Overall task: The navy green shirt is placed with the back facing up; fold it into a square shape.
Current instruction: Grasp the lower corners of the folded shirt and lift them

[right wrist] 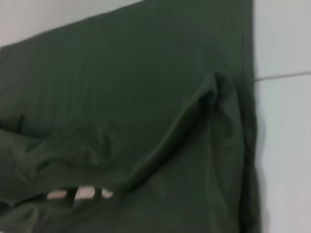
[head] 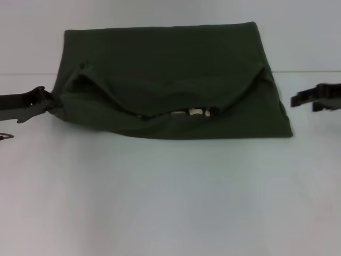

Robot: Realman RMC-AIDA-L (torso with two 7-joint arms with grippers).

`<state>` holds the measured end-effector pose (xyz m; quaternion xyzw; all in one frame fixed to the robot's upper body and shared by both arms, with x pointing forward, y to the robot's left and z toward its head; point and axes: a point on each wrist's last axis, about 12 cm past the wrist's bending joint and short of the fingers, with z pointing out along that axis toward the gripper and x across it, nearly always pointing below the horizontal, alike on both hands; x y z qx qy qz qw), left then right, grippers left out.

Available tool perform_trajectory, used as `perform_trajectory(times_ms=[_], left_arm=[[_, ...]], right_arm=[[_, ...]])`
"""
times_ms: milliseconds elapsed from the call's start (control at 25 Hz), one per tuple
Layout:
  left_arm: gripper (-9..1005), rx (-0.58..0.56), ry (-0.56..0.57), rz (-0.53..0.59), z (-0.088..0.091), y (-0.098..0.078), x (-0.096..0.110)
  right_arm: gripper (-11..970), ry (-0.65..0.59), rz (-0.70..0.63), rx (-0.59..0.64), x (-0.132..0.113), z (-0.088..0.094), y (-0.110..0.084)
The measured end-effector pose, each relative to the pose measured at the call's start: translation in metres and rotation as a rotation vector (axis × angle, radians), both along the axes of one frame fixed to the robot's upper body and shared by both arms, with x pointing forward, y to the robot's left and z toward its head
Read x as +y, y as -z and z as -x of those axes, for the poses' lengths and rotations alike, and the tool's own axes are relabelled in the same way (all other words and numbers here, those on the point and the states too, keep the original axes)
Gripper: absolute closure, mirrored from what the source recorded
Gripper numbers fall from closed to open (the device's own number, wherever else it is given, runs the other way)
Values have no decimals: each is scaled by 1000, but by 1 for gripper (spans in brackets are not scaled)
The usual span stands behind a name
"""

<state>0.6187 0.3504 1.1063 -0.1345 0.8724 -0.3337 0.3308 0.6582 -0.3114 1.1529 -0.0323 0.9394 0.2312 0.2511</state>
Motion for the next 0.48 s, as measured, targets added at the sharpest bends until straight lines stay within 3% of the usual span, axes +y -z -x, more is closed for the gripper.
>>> perform_trajectory(times_ms=[280, 480], left_arm=[[996, 5, -4, 9, 3, 3, -1], [996, 5, -3, 13, 2, 4, -3]], right_arm=[[244, 2, 40, 17, 21, -1, 27], [261, 5, 67, 11, 27, -1, 34]])
